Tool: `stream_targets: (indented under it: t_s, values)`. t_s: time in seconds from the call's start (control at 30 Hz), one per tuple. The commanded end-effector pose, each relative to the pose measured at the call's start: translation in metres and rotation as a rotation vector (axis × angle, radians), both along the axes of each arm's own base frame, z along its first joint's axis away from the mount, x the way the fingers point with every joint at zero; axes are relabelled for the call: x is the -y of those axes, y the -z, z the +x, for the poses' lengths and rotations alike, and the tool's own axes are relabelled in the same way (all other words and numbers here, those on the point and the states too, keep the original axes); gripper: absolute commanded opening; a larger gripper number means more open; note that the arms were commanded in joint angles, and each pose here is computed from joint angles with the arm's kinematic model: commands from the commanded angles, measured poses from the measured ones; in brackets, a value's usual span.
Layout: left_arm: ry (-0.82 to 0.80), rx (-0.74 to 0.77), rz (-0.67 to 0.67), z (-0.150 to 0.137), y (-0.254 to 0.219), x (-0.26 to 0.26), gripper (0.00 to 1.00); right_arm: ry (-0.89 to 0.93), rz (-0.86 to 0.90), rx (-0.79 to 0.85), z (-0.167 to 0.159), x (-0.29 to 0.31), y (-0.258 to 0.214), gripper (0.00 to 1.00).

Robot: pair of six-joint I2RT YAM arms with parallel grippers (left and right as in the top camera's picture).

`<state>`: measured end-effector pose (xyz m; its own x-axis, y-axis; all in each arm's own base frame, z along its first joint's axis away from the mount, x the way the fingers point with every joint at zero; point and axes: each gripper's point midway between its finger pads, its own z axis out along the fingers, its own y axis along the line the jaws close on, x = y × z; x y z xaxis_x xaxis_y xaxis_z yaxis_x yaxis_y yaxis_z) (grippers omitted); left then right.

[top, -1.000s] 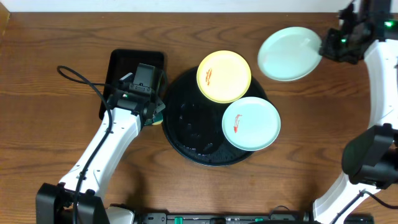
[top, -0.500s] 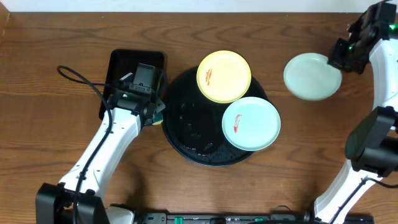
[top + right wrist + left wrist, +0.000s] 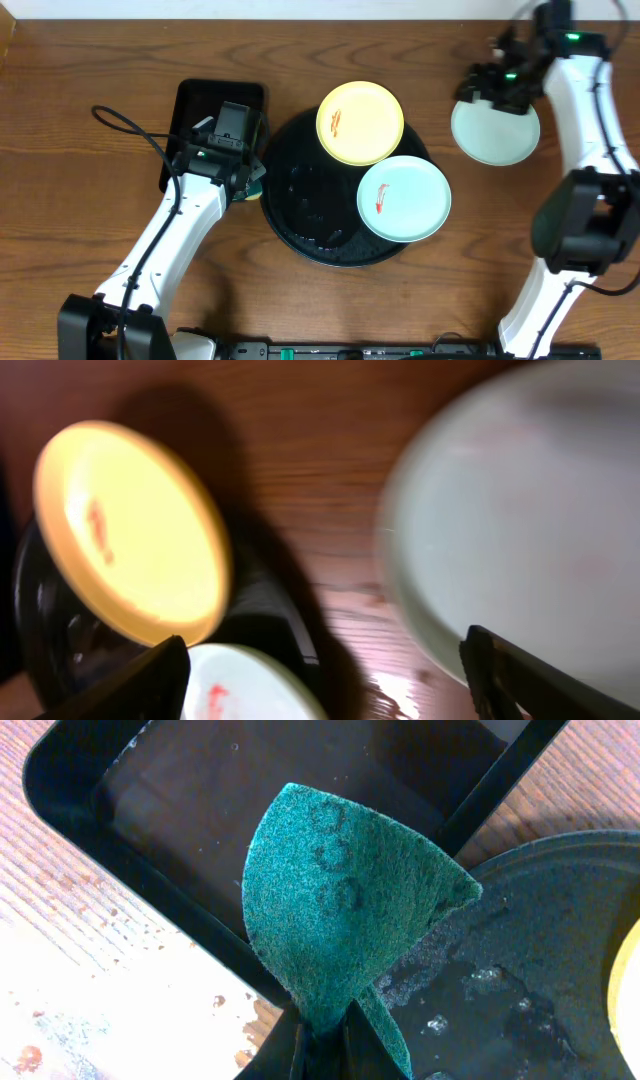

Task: Clean dirty plates on tray and stack at the side
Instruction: 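Set the plate down at the table's right side and open right gripper, then grasp the yellow plate rim with right gripper and pull it toward center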

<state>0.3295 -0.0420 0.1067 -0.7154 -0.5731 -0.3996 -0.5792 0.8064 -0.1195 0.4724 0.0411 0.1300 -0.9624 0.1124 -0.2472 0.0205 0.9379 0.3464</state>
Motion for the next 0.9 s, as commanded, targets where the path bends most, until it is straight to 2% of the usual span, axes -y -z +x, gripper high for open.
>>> stream_targets:
  t_s: [0.0,0.1,0.27,0.37,0.53,0.63,0.77,0.87]
  values:
    - [0.003,-0.016,0.012,-0.003,0.005,-0.003,0.08,-0.122,-0.021,0.045,0.001,-0.046,-0.006,0.91]
    - [0.003,-0.016,0.011,-0.003,0.005,-0.003,0.08,-0.121,-0.140,0.054,0.004,-0.064,0.003,0.96]
    - [0.003,-0.016,0.011,-0.003,0.005,-0.003,0.08,-0.057,-0.308,0.049,0.008,-0.081,0.026,0.92]
    - [0.003,-0.016,0.011,-0.003,0.005,-0.003,0.08,-0.032,-0.326,0.023,0.007,-0.093,0.043,0.80]
    - [0.003,-0.016,0.011,-0.003,0.005,-0.003,0.08,-0.049,-0.325,-0.012,0.005,-0.112,0.072,0.77]
    - [0.003,-0.016,0.011,-0.003,0.005,-0.003,0.08,-0.063,-0.334,-0.039,0.002,-0.117,0.088,0.68]
    - [0.003,-0.016,0.011,-0.003,0.005,-0.003,0.07,-0.065,-0.343,-0.068,-0.001,-0.116,0.102,0.60]
    - [0.003,-0.016,0.011,-0.003,0.005,-0.003,0.08,-0.067,-0.346,-0.078,-0.001,-0.115,0.107,0.44]
